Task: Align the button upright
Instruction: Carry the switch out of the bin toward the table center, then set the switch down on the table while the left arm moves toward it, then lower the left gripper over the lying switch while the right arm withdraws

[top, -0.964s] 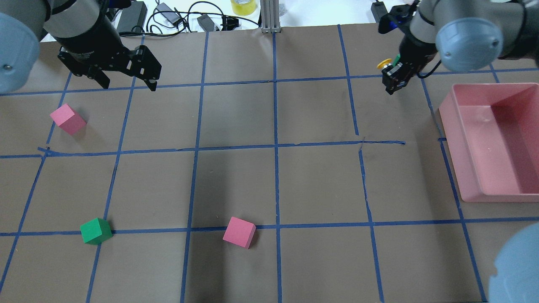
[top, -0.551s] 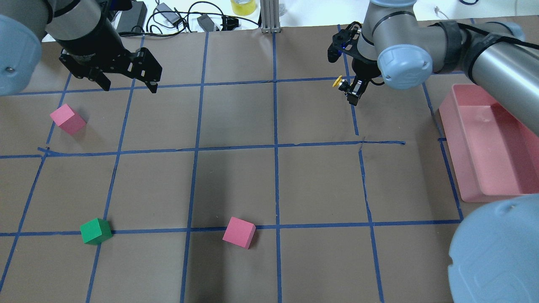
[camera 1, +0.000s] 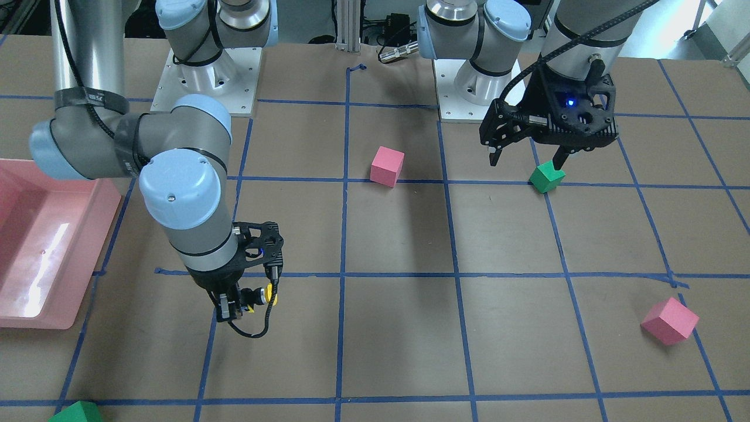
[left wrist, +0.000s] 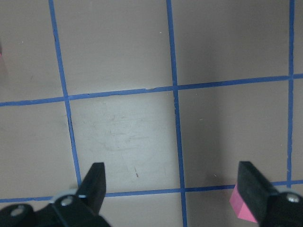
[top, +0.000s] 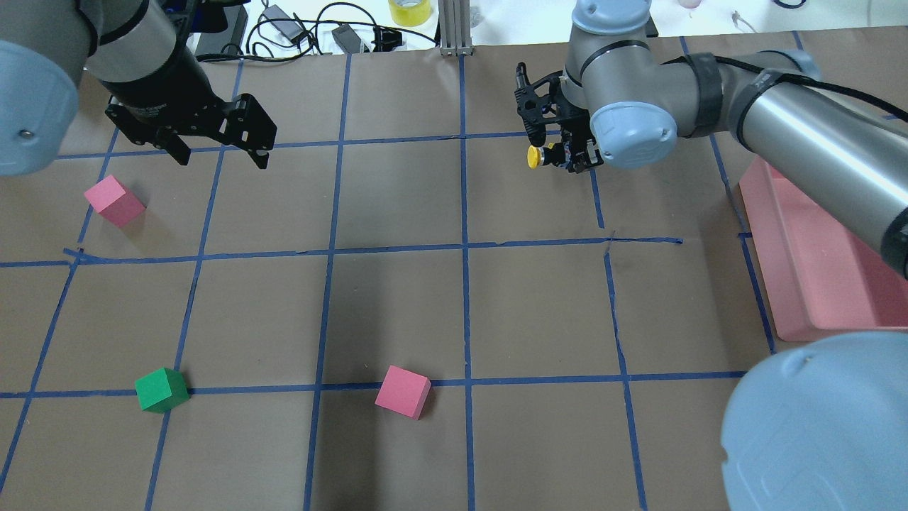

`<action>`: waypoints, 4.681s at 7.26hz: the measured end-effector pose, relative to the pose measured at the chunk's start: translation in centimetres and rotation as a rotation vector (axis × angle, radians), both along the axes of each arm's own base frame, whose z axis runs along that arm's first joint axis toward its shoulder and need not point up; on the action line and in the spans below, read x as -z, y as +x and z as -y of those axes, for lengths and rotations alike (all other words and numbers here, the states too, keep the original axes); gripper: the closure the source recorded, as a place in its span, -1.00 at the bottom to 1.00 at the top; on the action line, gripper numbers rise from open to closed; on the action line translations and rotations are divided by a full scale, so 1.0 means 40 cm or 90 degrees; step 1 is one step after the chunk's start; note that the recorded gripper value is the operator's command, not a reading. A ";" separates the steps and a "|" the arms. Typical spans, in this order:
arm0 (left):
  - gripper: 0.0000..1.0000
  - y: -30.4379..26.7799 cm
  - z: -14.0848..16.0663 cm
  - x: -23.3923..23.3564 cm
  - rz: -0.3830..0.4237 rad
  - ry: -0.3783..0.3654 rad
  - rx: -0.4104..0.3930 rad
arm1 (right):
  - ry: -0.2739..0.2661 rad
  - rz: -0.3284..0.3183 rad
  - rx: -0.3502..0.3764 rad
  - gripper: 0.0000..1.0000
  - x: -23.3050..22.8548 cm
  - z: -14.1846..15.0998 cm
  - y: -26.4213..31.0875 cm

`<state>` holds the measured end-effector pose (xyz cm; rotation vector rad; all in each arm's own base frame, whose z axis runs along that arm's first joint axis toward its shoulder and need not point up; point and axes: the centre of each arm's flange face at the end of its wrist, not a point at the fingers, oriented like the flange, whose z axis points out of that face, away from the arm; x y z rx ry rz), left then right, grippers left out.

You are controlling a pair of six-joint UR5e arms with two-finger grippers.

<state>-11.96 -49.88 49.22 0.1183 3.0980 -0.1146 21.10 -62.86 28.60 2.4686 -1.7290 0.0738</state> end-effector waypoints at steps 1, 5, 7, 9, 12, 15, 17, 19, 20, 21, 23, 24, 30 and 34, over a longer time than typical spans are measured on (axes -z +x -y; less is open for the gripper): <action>-1.00 -0.001 -0.001 0.013 0.000 -0.006 0.001 | -0.005 -0.013 -0.114 1.00 0.015 -0.005 0.044; -1.00 -0.008 0.002 0.065 0.001 -0.042 0.004 | -0.037 -0.109 -0.485 1.00 -0.024 0.012 0.177; -1.00 -0.011 0.001 0.102 0.001 -0.067 0.004 | -0.038 -0.161 -0.609 1.00 -0.010 0.012 0.255; -1.00 -0.013 -0.008 0.119 0.002 -0.075 0.005 | -0.041 -0.185 -0.690 1.00 0.060 -0.003 0.350; -1.00 -0.013 -0.019 0.154 0.003 -0.103 0.008 | -0.042 -0.188 -0.795 1.00 0.161 -0.023 0.431; -1.00 -0.014 -0.050 0.211 0.004 -0.150 0.006 | -0.049 -0.167 -0.856 -0.61 0.229 -0.049 0.491; -1.00 -0.018 -0.078 0.259 0.005 -0.184 0.008 | -0.049 -0.146 -0.885 -1.00 0.240 -0.069 0.498; -1.00 -0.040 -0.109 0.301 0.004 -0.208 0.018 | -0.048 -0.120 -0.891 -1.00 0.218 -0.118 0.488; -1.00 -0.056 -0.124 0.325 0.000 -0.220 0.016 | -0.055 -0.116 -0.867 -1.00 0.177 -0.137 0.478; -1.00 -0.075 -0.137 0.354 -0.008 -0.228 0.005 | -0.069 -0.108 -0.802 -1.00 0.105 -0.166 0.462; -1.00 -0.110 -0.155 0.388 -0.019 -0.230 -0.001 | -0.104 -0.087 -0.643 -1.00 -0.060 -0.211 0.396; -1.00 -0.120 -0.166 0.406 -0.023 -0.235 0.001 | -0.118 -0.071 -0.541 -1.00 -0.119 -0.192 0.322; -1.00 -0.217 -0.219 0.539 -0.058 -0.296 0.012 | -0.183 0.143 0.385 -1.00 -0.303 -0.060 -0.127; -1.00 -0.254 -0.181 0.616 -0.096 -0.315 0.024 | -0.180 0.172 0.851 -1.00 -0.395 -0.131 -0.207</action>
